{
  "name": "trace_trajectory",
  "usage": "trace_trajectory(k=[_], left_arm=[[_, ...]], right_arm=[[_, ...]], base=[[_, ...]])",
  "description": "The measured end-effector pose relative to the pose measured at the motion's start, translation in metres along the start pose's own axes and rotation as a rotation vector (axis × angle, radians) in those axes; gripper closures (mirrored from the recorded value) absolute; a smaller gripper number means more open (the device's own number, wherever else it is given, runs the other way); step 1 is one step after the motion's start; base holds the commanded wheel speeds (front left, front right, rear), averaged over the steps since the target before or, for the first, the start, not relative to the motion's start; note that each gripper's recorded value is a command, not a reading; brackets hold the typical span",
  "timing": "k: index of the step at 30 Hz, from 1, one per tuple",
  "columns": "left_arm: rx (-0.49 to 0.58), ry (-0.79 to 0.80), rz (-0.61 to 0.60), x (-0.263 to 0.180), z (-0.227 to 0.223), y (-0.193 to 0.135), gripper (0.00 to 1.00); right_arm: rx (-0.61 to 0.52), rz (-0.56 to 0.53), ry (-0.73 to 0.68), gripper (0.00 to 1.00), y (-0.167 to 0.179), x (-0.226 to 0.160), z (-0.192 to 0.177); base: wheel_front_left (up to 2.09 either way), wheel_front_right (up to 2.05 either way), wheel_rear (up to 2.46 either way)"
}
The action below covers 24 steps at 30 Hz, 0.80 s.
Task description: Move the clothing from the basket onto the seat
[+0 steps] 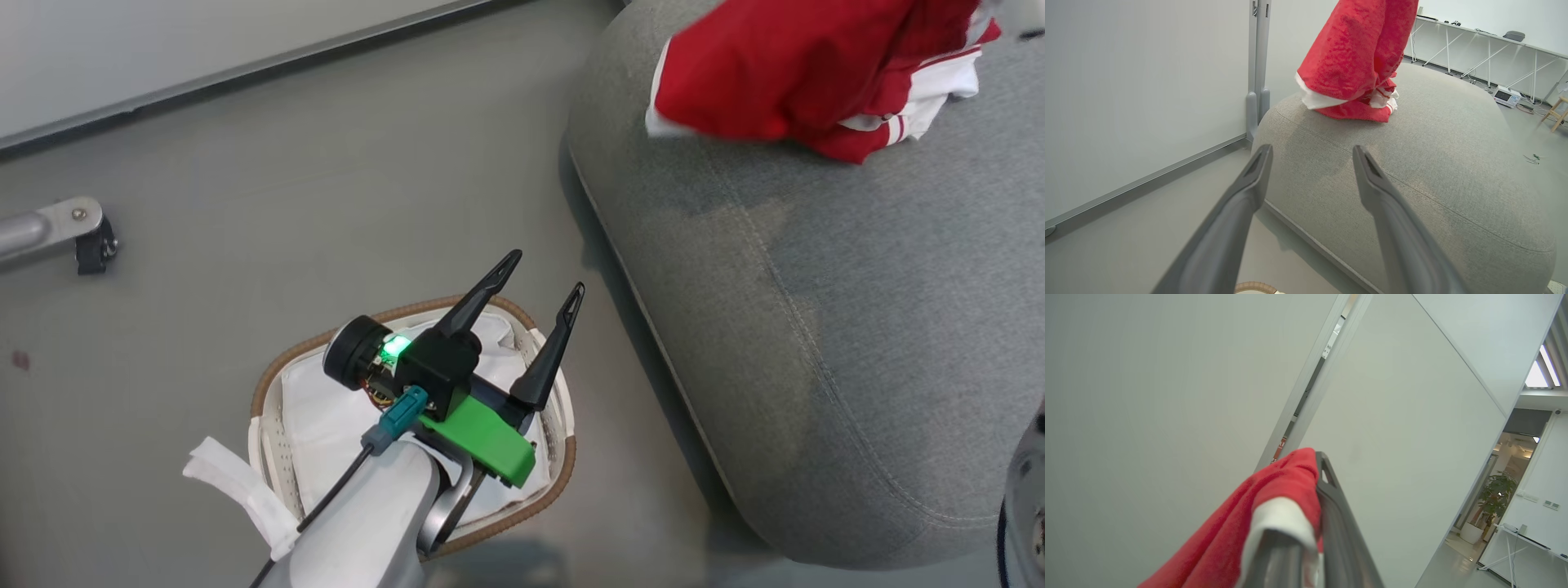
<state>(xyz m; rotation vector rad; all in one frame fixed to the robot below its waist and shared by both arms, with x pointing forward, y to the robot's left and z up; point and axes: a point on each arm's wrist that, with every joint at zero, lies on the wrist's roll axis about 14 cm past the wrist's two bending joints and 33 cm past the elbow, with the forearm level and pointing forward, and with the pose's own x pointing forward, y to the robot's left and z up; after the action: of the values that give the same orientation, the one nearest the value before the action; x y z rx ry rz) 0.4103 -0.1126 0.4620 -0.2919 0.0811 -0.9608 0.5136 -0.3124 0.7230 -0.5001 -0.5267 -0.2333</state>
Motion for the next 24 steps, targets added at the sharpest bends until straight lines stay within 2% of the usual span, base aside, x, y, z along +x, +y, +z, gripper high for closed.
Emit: trace_trajectory(k=[6, 11, 17, 20, 24], left_arm=[[-0.015, 0.007, 0.051, -0.004, -0.010, 0.026, 0.00], [-0.027, 0.014, 0.080, -0.007, -0.019, 0.041, 0.00], [-0.028, 0.027, 0.081, -0.004, -0.030, 0.052, 0.00], [-0.032, 0.036, 0.078, -0.003, -0.037, 0.055, 0.00], [-0.031, 0.055, 0.070, -0.002, -0.046, 0.058, 0.00]], right_arm=[[-0.086, -0.136, -0.046, 1.00, -0.055, 0.040, 0.003], [-0.099, -0.109, 0.066, 1.00, -0.040, 0.036, -0.046], [-0.041, -0.032, 0.360, 1.00, 0.008, -0.032, -0.150], [-0.016, -0.012, 0.481, 1.00, 0.023, -0.069, -0.186], [0.007, 0.009, 0.584, 1.00, 0.040, -0.105, -0.213]], base=[[0.00, 0.00, 0.00], [0.00, 0.00, 0.00], [0.00, 0.00, 0.00], [0.00, 0.00, 0.00], [0.00, 0.00, 0.00]])
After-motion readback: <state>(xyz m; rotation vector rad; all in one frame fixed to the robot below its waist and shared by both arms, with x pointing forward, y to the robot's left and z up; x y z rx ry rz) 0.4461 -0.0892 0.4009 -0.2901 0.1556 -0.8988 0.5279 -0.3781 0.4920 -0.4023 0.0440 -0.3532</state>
